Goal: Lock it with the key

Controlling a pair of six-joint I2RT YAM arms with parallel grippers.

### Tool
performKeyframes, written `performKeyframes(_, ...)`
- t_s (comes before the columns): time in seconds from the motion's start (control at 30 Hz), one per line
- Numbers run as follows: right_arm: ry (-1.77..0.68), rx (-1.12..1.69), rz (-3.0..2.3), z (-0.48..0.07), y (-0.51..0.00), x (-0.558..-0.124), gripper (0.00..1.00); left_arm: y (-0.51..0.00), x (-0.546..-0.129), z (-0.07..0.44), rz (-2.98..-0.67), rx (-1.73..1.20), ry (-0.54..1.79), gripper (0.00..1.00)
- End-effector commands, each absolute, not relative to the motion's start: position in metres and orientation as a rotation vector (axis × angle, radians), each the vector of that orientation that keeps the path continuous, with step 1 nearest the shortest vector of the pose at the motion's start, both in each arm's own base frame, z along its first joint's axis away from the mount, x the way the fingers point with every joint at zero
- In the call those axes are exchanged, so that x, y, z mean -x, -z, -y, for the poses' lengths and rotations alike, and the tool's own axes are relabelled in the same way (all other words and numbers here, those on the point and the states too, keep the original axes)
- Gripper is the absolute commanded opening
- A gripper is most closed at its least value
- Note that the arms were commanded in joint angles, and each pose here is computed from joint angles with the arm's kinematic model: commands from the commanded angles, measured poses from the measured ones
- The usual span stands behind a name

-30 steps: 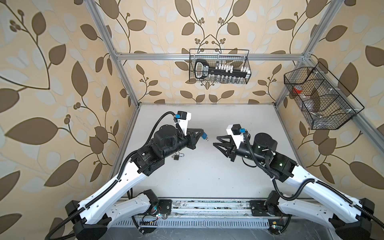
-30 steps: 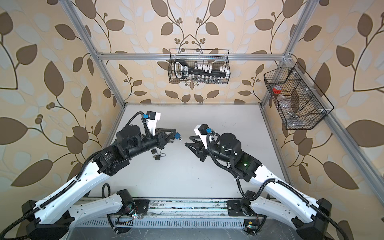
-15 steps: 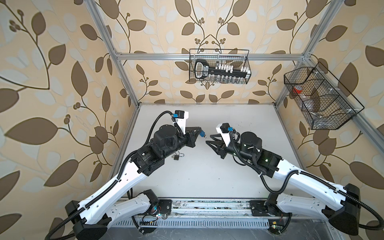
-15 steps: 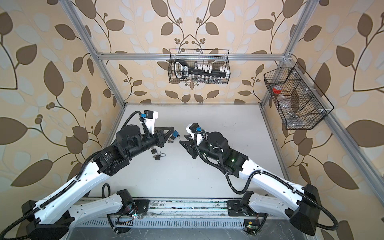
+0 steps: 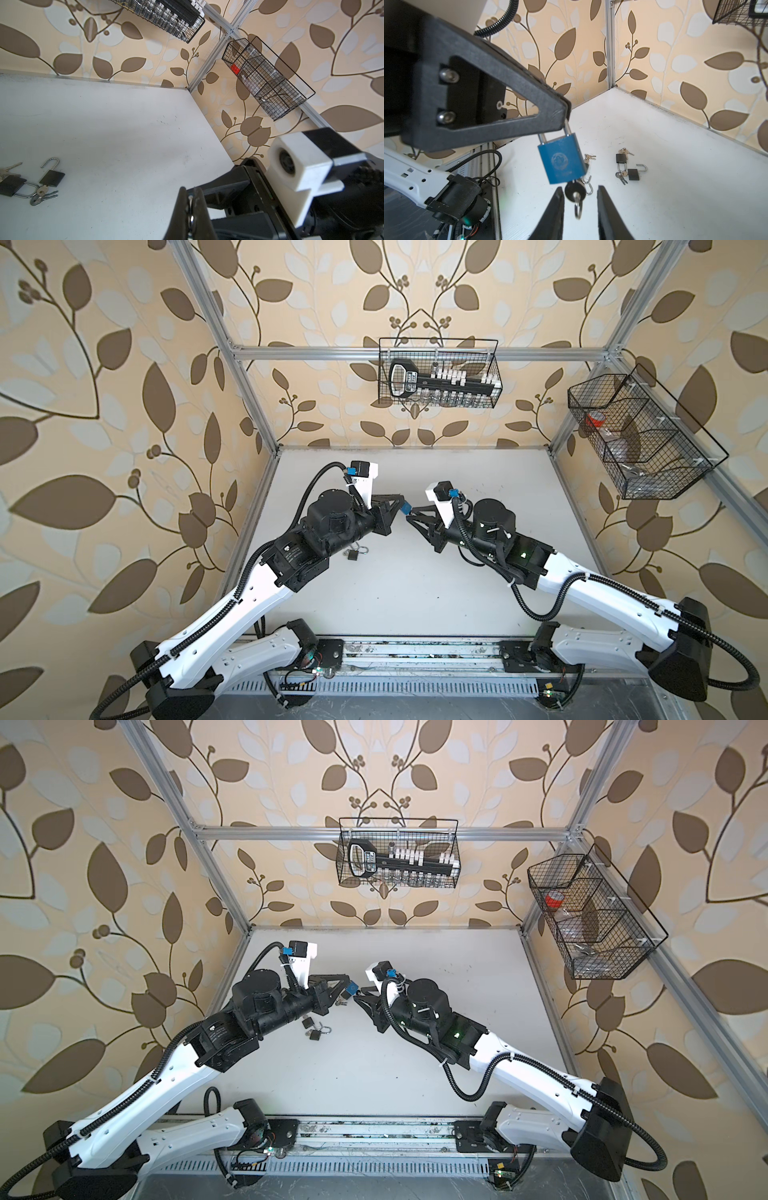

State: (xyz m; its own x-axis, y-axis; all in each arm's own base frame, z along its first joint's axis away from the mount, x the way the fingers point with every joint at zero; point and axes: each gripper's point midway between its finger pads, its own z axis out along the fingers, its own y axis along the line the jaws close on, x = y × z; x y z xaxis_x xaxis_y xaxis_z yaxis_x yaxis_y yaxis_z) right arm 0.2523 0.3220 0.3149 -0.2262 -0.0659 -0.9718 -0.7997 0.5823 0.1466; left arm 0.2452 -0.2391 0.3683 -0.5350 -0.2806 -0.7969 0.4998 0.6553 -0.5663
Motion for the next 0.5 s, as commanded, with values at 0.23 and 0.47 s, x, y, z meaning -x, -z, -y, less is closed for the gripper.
performKeyframes(0.23,-0.827,0.704,-1.638,-0.321,-0.331,-0.250,0.10,-0.396,-0.243,0.244,-1.807,-0.176,1.069,0.00)
performKeyframes(0.47,-0.809,0.696,-1.647,-0.315,-0.328,-0.248,0.01,-0.398,-0.243,0.244,-1.802,-0.176,1.071,0.00)
